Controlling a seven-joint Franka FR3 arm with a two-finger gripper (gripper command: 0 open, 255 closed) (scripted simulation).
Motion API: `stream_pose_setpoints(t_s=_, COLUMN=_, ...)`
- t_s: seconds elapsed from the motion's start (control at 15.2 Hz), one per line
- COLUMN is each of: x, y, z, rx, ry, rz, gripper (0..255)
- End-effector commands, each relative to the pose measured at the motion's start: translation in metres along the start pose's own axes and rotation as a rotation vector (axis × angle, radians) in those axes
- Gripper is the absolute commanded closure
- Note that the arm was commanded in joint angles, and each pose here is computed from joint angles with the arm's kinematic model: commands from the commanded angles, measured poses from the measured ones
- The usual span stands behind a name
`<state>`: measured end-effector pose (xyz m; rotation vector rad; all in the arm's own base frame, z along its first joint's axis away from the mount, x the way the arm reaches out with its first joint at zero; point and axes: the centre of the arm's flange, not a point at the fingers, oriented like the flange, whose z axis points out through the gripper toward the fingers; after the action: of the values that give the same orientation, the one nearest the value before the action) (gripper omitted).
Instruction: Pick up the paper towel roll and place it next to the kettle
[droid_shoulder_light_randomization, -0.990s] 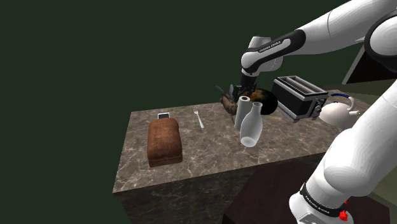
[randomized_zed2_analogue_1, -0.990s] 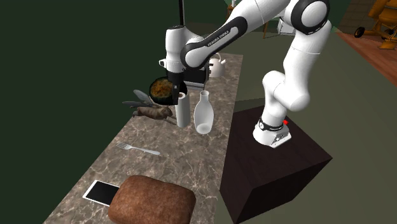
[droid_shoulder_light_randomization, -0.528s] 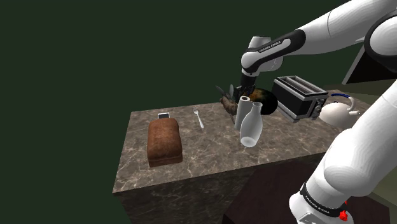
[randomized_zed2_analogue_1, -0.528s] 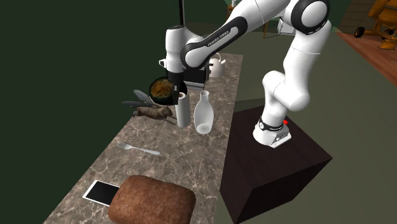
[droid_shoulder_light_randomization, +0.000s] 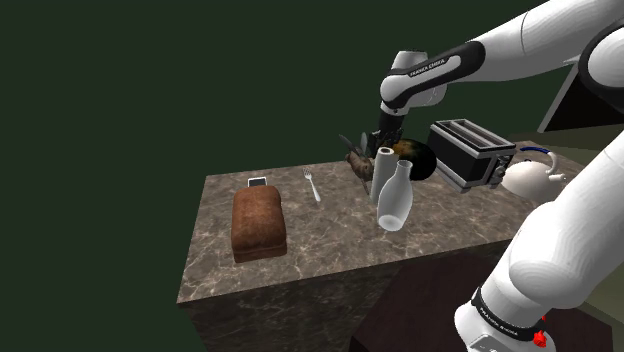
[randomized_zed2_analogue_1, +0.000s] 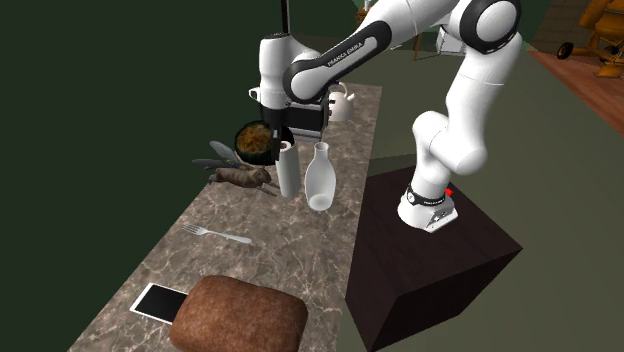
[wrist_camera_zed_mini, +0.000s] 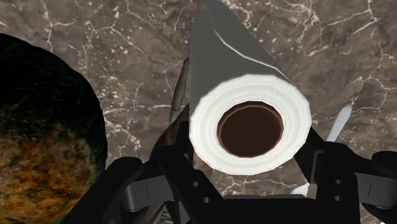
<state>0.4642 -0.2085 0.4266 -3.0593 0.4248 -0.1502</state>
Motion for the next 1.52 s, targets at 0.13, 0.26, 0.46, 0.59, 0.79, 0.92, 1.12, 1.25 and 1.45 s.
stream_pose_setpoints(t_s=0.13, x=0.001, y=-0.002, z=-0.021, rx=0.0, ry=0.0, rz=0.0, gripper=255)
stream_pose_setpoints(t_s=0.26, x=0.002, y=-0.003, z=-0.031, rx=0.0, ry=0.0, rz=0.0, gripper=255)
stream_pose_setpoints(t_s=0.46, x=0.004, y=-0.004, z=-0.047, rx=0.0, ry=0.0, rz=0.0, gripper=255)
stream_pose_setpoints(t_s=0.59, x=0.005, y=-0.004, z=-0.058, rx=0.0, ry=0.0, rz=0.0, gripper=255)
stream_pose_setpoints(t_s=0.79, x=0.006, y=-0.005, z=-0.073, rx=0.0, ry=0.0, rz=0.0, gripper=255)
stream_pose_setpoints(t_s=0.92, x=0.007, y=-0.006, z=-0.084, rx=0.0, ry=0.0, rz=0.0, gripper=255)
stream_pose_setpoints(t_s=1.12, x=0.009, y=-0.007, z=-0.1, rx=0.0, ry=0.0, rz=0.0, gripper=255)
stream_pose_setpoints(t_s=1.25, x=0.01, y=-0.007, z=-0.11, rx=0.0, ry=0.0, rz=0.0, gripper=255)
stream_pose_setpoints(t_s=1.45, x=0.011, y=-0.008, z=-0.126, rx=0.0, ry=0.0, rz=0.0, gripper=255)
